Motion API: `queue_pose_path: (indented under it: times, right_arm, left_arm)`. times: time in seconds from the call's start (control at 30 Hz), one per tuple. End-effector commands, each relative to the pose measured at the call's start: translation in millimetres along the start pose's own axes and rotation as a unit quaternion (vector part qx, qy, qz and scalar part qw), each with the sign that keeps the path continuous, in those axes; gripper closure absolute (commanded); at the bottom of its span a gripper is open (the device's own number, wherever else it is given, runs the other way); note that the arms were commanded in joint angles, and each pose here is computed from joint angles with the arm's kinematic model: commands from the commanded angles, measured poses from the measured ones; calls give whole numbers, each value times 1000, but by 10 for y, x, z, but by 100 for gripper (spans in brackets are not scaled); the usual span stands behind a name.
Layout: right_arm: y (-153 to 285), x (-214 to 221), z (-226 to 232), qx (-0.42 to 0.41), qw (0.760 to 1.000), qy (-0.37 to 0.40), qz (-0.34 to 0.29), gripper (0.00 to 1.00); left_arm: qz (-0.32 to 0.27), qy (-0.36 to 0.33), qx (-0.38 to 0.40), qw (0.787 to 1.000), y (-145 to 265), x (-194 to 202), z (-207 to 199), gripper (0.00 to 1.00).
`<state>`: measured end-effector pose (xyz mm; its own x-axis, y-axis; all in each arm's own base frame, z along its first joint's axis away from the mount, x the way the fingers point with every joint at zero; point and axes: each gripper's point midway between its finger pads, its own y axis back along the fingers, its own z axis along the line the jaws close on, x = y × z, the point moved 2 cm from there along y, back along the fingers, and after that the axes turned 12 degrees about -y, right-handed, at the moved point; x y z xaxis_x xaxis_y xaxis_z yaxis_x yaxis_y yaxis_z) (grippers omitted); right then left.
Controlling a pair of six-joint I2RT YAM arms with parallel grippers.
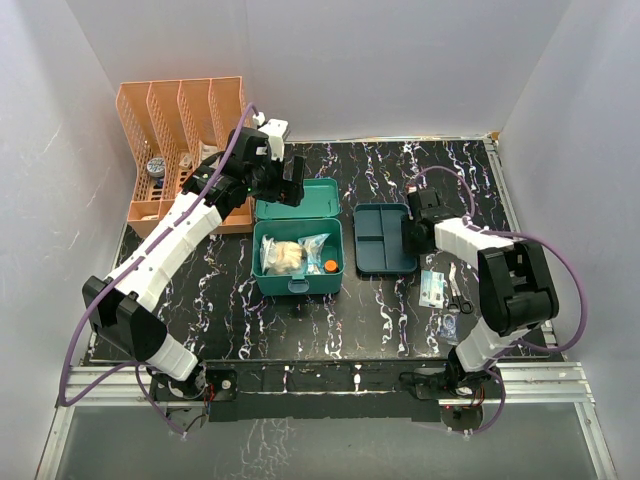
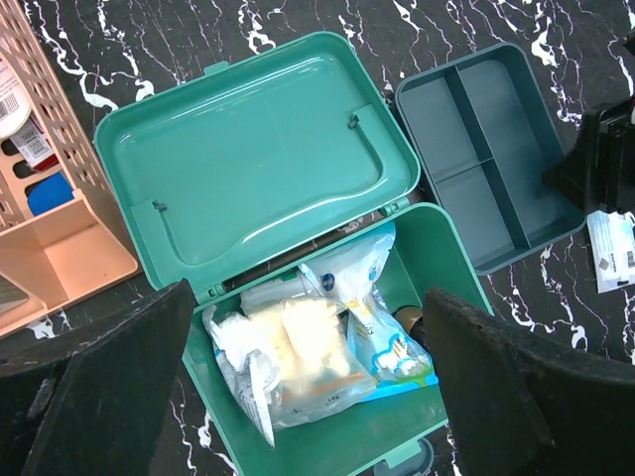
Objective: Organize the medicine kit
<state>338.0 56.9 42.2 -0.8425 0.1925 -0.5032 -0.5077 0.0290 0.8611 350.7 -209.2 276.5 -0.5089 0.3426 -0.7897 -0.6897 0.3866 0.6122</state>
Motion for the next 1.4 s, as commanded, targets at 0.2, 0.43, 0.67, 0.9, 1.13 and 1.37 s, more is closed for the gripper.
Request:
queue_pose_path:
  times: [0.2,0.43,0.67,0.9,1.13,1.37]
  right_arm:
    - [1222,-951,165,-47,988,-37,-143,42]
    - [1369,-469,-183,38,997,-40,-54,29]
    - [1325,-184,-94,3,996,-79,-35,27]
    - [1144,48,-108,17,991,-131,-3,27]
    - [949,373,-215,38,986,-161,12,29]
    - [758,539,-240,44,988,-139,41,33]
  left_arm:
    - [-13,-3,-5,1000,219,20,35,1]
    - [-13,-6,-1,1000,255,25,25,1]
    - [-11,-6,4,1000,254,38,8,1]
    - [-11,-5,8,1000,270,34,-5,1]
    - [-7,-3,22,1000,236,27,-48,1]
    - [-11,0,28,1000,236,9,-68,1]
